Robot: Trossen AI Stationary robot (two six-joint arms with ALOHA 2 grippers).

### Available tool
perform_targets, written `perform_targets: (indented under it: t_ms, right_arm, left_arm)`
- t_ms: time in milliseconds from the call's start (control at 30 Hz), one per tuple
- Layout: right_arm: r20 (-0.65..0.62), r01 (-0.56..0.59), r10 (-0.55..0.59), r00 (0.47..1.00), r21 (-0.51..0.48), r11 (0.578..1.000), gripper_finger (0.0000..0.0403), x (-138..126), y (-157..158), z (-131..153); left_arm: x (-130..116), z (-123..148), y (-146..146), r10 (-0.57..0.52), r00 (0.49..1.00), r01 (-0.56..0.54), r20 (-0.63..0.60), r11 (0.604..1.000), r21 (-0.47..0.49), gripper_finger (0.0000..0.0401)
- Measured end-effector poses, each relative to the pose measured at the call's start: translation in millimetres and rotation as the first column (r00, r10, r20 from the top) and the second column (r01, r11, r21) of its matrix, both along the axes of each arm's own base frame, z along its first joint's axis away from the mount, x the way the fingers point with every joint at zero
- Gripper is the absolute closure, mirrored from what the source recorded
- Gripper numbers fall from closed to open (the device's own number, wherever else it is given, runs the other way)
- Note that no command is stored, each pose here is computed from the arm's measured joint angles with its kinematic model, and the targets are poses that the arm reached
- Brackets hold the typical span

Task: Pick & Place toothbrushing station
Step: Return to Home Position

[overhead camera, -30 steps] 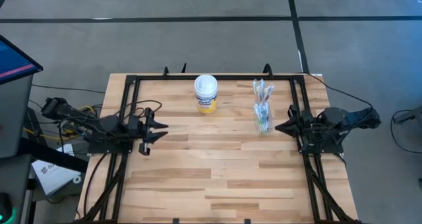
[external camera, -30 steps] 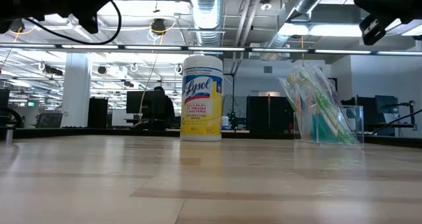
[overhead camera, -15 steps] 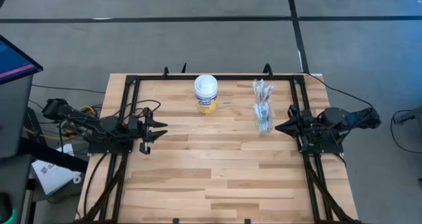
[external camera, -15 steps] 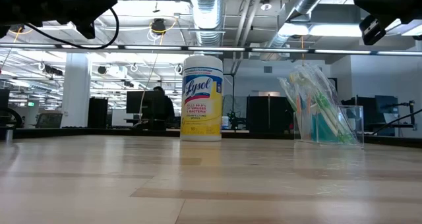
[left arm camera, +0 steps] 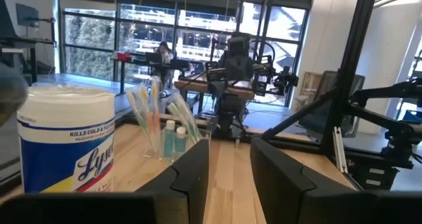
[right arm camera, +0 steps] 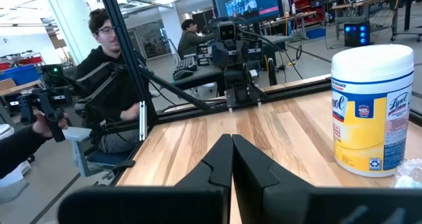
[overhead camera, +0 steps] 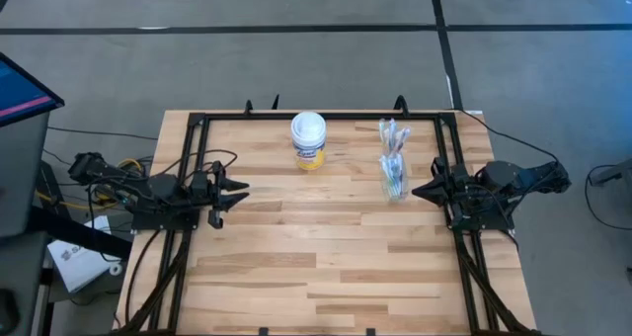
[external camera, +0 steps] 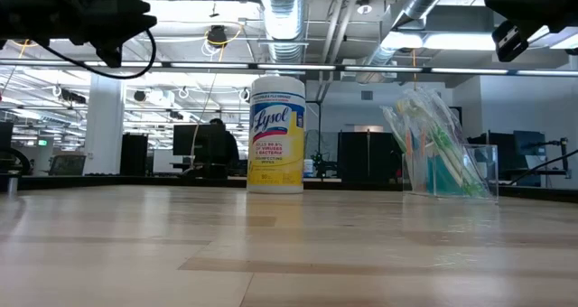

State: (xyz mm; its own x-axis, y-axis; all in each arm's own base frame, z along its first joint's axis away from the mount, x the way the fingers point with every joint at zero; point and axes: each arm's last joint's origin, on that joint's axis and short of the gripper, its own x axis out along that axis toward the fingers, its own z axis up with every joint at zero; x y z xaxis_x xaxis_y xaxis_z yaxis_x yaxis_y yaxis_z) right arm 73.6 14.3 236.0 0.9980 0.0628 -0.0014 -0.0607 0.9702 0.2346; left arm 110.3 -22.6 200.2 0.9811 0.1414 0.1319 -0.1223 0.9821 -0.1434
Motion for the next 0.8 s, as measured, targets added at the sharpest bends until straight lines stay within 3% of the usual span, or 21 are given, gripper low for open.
perform_targets:
  t_ms: [800]
  right_arm:
    - [0.000,0.000,0.000,1.000,0.000,1.000,0.0402,0.0,0.0,0.0]
  left_arm:
    - [0.0,0.7,0.0,-0.001,1.000,0.001,0.007,1.000,-0.002,0.0293]
